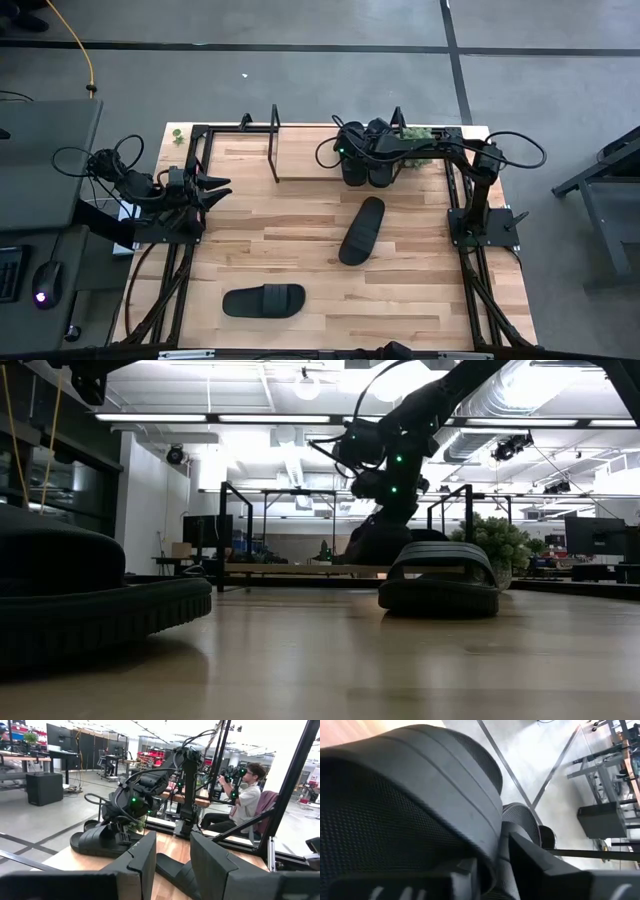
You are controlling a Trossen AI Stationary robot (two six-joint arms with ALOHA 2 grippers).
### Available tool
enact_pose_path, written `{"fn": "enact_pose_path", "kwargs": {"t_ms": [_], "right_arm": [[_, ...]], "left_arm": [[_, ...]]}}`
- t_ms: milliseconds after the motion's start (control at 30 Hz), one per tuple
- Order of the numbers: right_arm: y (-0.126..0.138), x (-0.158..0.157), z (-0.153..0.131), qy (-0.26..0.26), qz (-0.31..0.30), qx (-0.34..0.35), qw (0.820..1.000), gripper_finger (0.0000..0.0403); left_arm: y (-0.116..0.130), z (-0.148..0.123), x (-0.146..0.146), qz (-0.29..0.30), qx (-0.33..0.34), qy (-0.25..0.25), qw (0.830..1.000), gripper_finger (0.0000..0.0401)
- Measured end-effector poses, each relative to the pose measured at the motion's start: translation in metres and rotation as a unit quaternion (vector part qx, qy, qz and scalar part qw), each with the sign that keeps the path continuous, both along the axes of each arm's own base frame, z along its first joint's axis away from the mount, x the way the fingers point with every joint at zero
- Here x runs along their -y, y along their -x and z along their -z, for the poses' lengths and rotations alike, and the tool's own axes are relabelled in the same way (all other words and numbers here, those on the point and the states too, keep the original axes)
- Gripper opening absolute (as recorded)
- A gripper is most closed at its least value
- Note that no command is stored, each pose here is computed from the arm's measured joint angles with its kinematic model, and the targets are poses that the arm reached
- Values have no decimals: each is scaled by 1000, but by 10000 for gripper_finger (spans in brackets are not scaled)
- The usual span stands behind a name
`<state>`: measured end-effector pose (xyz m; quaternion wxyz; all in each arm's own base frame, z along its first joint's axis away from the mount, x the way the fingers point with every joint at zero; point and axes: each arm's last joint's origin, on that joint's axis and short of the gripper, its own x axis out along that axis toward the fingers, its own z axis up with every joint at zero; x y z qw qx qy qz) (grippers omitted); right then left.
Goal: Pick and place slides into the shelf
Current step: Put the black slipper on the shelf
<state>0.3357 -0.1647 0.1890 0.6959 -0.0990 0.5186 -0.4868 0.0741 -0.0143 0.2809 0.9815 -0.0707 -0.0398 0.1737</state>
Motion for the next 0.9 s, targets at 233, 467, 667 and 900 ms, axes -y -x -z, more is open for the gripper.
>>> {"fn": "enact_pose_path", "kwargs": {"t_ms": [233, 467, 667, 900], "right_arm": [[0, 0, 0, -2, -2, 1, 1000, 125], [-1, -1, 1, -22, -12, 10, 1000, 145], [-1, -1, 1, -24, -14, 13, 1000, 158], [0, -4, -9, -54, -26, 46, 997, 168]], "left_arm": [[0, 0, 0, 0, 2, 3, 1000, 106], [0, 0, 0, 0, 1, 3, 1000, 106], [0, 0, 0, 0, 1, 4, 1000, 106], [0, 0, 0, 0, 2, 4, 1000, 106]]}}
